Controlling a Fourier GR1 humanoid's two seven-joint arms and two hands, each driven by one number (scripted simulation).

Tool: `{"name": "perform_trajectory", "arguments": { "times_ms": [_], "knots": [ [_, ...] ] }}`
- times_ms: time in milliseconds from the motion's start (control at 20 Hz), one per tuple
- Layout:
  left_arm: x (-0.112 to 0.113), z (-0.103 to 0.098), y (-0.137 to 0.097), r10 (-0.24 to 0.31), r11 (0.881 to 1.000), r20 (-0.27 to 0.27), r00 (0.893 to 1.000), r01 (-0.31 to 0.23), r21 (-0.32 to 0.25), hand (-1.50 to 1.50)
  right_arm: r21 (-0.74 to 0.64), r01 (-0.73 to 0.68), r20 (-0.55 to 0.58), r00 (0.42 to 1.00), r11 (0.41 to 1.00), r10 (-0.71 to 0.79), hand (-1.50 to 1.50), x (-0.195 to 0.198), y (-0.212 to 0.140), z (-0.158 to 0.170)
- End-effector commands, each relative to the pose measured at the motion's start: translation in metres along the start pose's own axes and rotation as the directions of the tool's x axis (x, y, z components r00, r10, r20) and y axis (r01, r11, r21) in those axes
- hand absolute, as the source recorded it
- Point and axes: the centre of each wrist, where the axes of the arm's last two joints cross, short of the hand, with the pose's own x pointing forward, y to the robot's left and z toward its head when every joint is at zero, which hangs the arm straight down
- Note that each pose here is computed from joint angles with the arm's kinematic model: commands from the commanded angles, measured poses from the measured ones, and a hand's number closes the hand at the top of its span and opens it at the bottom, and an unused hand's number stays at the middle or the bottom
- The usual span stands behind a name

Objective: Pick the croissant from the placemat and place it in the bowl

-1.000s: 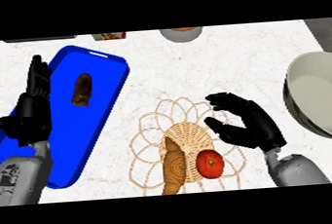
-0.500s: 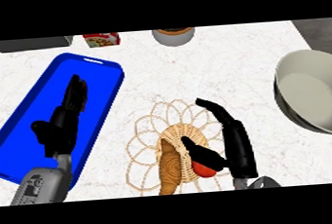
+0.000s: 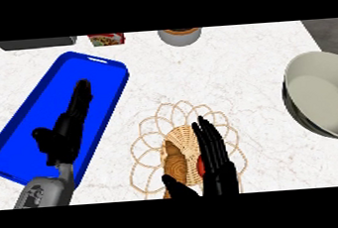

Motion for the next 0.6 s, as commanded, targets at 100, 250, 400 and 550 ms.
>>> {"name": "perform_trajectory", "arguments": {
  "times_ms": [100,250,400,550],
  "knots": [
    [0.005,0.003,-0.014,0.023,0.999,0.027,0.999,-0.023,-0.023,0.0,-0.006,-0.144,-0.13,0.981,0.99,0.142,-1.5,0.029,-0.013,0.004],
    [0.007,0.003,-0.01,0.006,1.0,-0.01,1.0,-0.006,-0.005,0.0,0.054,-0.164,-0.236,0.956,0.985,0.172,-1.5,0.052,-0.023,0.01],
    [0.006,0.006,-0.024,0.007,0.999,0.008,1.0,-0.006,-0.038,0.0,0.135,-0.22,-0.328,0.91,0.966,0.253,-1.5,0.059,-0.02,0.008],
    [0.012,0.005,-0.014,0.011,0.998,0.018,1.0,-0.01,-0.065,0.0,0.206,-0.251,-0.384,0.868,0.946,0.314,-1.5,0.07,-0.022,0.005]
  ]
}}
